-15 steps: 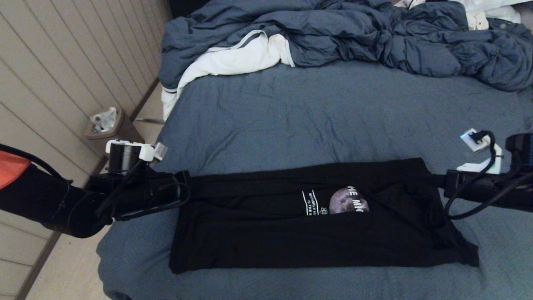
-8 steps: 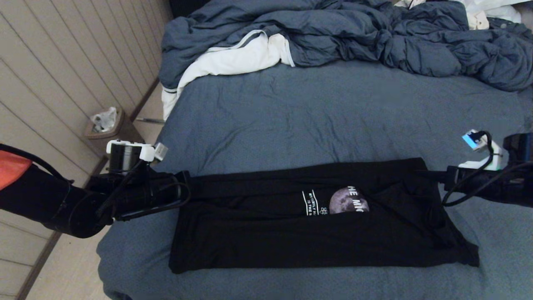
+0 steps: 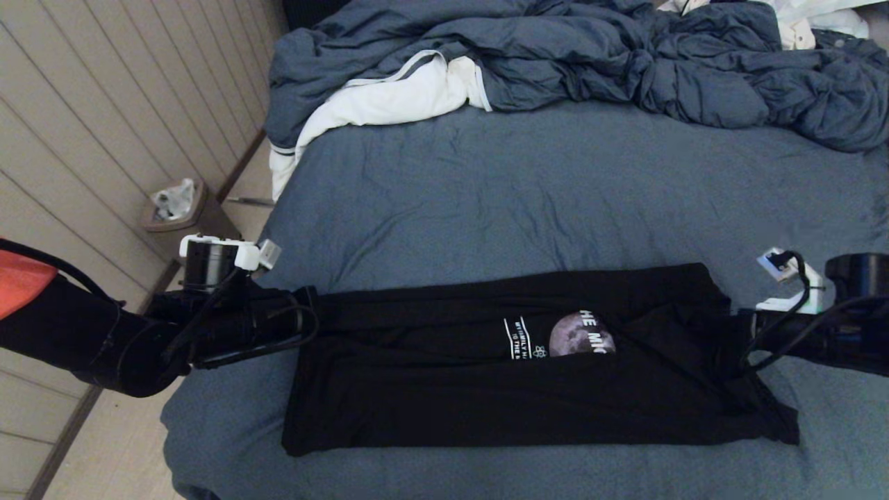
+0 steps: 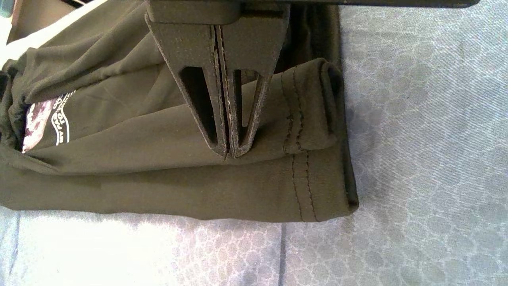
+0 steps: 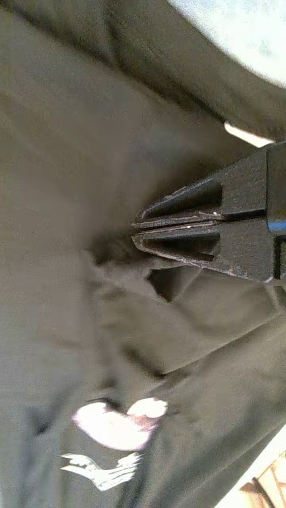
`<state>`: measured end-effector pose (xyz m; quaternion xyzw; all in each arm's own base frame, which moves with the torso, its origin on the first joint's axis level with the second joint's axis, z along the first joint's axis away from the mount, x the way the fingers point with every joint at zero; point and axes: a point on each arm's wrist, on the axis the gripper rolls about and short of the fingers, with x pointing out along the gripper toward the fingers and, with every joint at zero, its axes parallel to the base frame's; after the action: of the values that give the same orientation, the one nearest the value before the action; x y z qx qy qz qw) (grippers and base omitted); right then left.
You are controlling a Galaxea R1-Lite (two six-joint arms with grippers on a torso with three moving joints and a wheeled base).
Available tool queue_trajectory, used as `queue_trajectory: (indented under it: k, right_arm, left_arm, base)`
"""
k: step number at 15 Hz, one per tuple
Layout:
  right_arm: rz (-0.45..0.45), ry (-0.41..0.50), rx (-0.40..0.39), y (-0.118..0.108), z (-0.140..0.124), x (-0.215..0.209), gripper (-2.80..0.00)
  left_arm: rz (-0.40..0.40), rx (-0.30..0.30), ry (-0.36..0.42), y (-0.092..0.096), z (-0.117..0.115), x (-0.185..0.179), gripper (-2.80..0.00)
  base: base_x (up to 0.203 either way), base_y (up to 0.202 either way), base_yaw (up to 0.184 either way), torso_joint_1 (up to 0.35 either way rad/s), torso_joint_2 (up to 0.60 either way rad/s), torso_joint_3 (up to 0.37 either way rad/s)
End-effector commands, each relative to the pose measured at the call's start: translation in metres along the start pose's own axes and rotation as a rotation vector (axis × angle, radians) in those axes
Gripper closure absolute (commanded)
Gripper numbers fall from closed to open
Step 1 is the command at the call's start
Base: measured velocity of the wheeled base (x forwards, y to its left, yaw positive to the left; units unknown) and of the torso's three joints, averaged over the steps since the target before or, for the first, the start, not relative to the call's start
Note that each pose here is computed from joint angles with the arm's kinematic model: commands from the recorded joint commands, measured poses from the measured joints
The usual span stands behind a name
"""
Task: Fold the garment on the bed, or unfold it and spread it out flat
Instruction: Fold the black T-shirt
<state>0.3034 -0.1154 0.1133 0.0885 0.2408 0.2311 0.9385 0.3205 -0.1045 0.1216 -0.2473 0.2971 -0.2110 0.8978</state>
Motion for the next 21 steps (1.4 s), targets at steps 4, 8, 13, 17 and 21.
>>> queue_trajectory:
  k: [4, 8, 13, 17, 21]
  right_arm:
    - [0.061, 0.079, -0.026, 0.023, -0.031, 0.001, 0.00]
    - [0.129, 0.097, -0.085, 0.057, -0.045, -0.011, 0.00]
    - [0.215, 0.066, -0.127, 0.078, -0.051, -0.025, 0.00]
    - [0.206, 0.029, -0.126, 0.072, -0.039, -0.028, 0.00]
    - [0.283, -0.065, -0.087, 0.074, -0.028, -0.050, 0.00]
  left_arm:
    - [-0.002, -0.003, 0.000, 0.000, 0.000, 0.000, 0.00]
    - [0.000, 0.000, 0.000, 0.000, 0.000, 0.000, 0.00]
    - [0.003, 0.002, 0.003, 0.004, -0.003, 0.006, 0.00]
    - [-0.004, 0.006, -0.004, 0.003, -0.003, 0.006, 0.00]
    - [-0.004, 0.006, -0.002, 0.003, -0.004, 0.007, 0.00]
  base:
    - [0.000, 0.000, 0.000, 0.000, 0.00, 0.000]
    - [0.000, 0.000, 0.000, 0.000, 0.00, 0.000]
    - [0.000, 0.000, 0.000, 0.000, 0.00, 0.000]
    - [0.000, 0.000, 0.000, 0.000, 0.00, 0.000]
    - [0.000, 0.000, 0.000, 0.000, 0.00, 0.000]
